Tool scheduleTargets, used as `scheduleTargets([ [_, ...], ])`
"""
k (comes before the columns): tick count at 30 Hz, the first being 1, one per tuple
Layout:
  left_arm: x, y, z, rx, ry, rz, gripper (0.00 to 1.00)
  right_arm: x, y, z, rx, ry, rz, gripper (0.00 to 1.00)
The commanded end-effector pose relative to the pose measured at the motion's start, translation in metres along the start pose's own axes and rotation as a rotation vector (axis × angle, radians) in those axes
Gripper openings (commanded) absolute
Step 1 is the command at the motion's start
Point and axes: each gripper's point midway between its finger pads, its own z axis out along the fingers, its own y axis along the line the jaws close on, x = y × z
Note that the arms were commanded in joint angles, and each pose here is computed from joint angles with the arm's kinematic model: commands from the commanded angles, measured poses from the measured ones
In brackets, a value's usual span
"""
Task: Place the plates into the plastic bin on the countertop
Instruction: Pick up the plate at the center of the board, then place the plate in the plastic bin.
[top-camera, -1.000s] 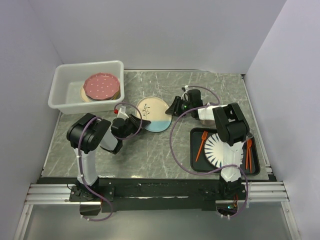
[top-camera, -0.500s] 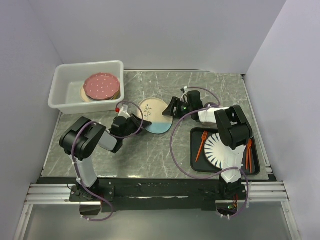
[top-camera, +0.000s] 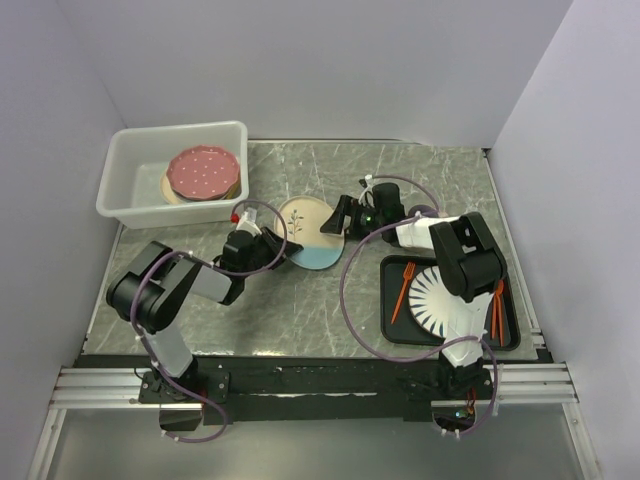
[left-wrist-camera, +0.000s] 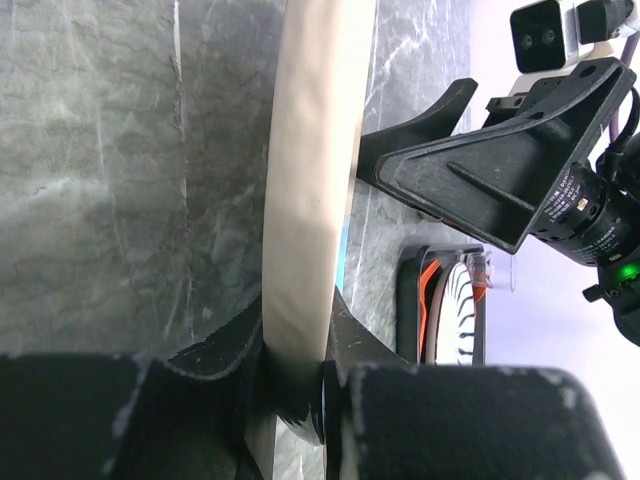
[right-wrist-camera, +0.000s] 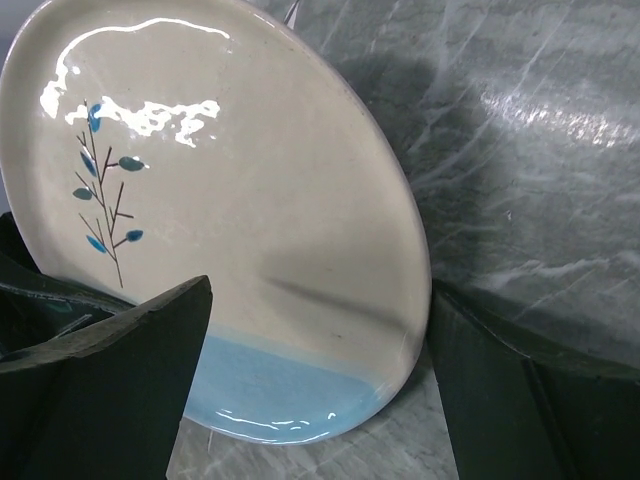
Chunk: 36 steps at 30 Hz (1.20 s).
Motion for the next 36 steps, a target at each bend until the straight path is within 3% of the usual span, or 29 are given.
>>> scheduleTargets([
  [1,-0.024,0.012,0.000,-0.106,-0.086,0.086,0.01,-0.015,0.046,-0.021,-0.108,-0.044,-0.068,0.92],
  [17,-0.103,-0.026,-0.017,-0.086,-0.223,0.149,0.01,-0.019,0.062,-0.035,-0.143,-0.080,-0.090,0.93],
  [29,-0.200,-0.096,-0.057,0.005,-0.394,0.247,0.01,-0.004,0.062,-0.023,-0.150,-0.042,-0.085,0.93],
  [36,-0.256,-0.108,-0.090,0.005,-0.512,0.251,0.01,-0.001,0.061,-0.020,-0.144,-0.033,-0.083,0.93],
])
